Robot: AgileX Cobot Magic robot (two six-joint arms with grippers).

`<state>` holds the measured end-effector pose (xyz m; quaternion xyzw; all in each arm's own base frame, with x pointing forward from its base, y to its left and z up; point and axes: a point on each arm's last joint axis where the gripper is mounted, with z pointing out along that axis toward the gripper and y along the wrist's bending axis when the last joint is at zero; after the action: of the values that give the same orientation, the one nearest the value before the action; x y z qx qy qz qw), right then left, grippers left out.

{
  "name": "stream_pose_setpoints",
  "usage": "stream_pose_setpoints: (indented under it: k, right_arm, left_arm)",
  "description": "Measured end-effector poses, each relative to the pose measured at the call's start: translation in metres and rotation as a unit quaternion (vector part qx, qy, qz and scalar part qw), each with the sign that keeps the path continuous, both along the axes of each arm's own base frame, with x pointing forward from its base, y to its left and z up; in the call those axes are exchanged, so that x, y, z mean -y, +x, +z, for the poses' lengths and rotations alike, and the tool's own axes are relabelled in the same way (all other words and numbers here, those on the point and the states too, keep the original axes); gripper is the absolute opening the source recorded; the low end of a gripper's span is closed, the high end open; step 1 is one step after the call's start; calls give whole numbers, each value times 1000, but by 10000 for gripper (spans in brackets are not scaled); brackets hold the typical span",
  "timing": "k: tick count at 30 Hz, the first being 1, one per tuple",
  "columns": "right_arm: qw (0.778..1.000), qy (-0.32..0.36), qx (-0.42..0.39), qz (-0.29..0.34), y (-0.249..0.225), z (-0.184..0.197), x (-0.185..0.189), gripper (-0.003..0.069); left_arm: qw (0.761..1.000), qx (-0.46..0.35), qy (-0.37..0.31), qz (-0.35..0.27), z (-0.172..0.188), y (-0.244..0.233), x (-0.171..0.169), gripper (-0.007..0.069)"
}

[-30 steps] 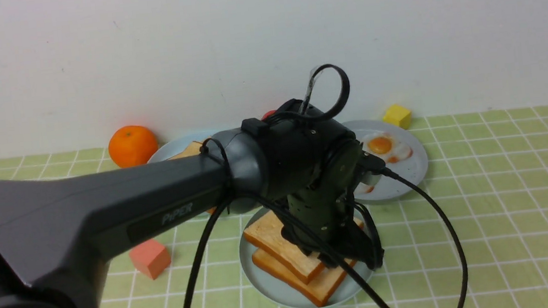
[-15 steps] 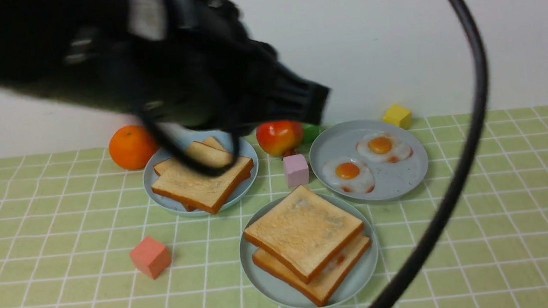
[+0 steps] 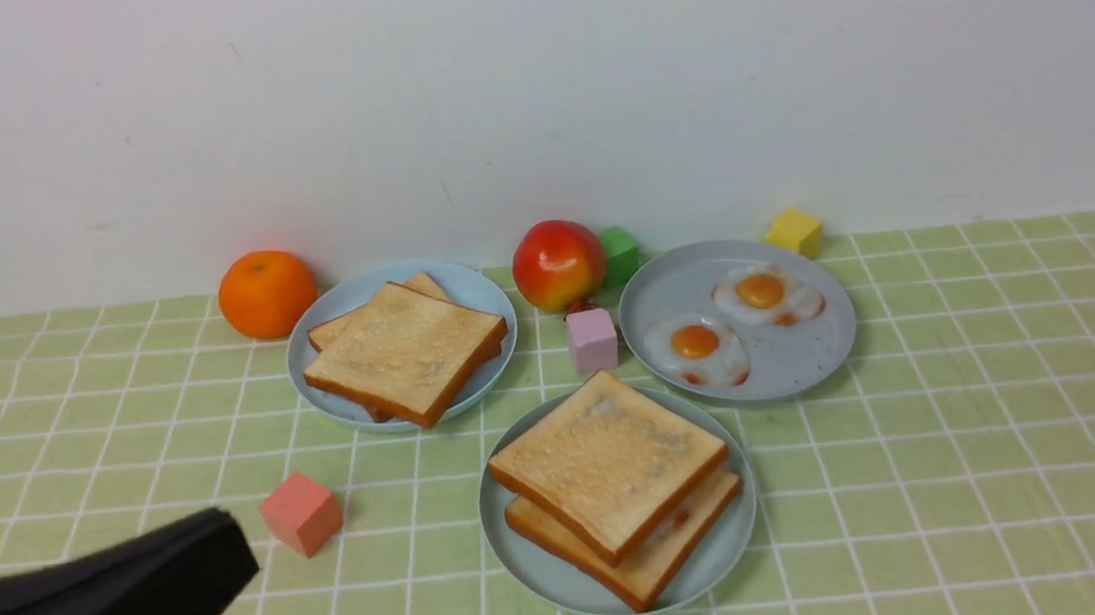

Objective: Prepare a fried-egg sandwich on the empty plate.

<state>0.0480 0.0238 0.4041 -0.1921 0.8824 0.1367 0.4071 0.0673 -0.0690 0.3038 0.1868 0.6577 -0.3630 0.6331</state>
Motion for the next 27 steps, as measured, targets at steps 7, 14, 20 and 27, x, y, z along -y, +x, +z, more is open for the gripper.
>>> stream_pose_setpoints:
  k: [7,14,20,27]
  right_arm:
    - [999,23,-22,10,-3,-1,-4,63]
    - [999,28,-26,13,-4,-1,-5,74]
    - [999,26,-29,10,-4,-3,-5,82]
    - [994,38,-21,-98,-6,-8,9,69]
  left_arm:
    - [1000,7,-11,0,-9,-6,-6,-13]
    - [1000,5,-9,0,-10,-6,-6,-13]
    - [1000,3,-7,0,-11,-6,-6,-13]
    - [1000,3,-8,0,-11,-6,-6,-13]
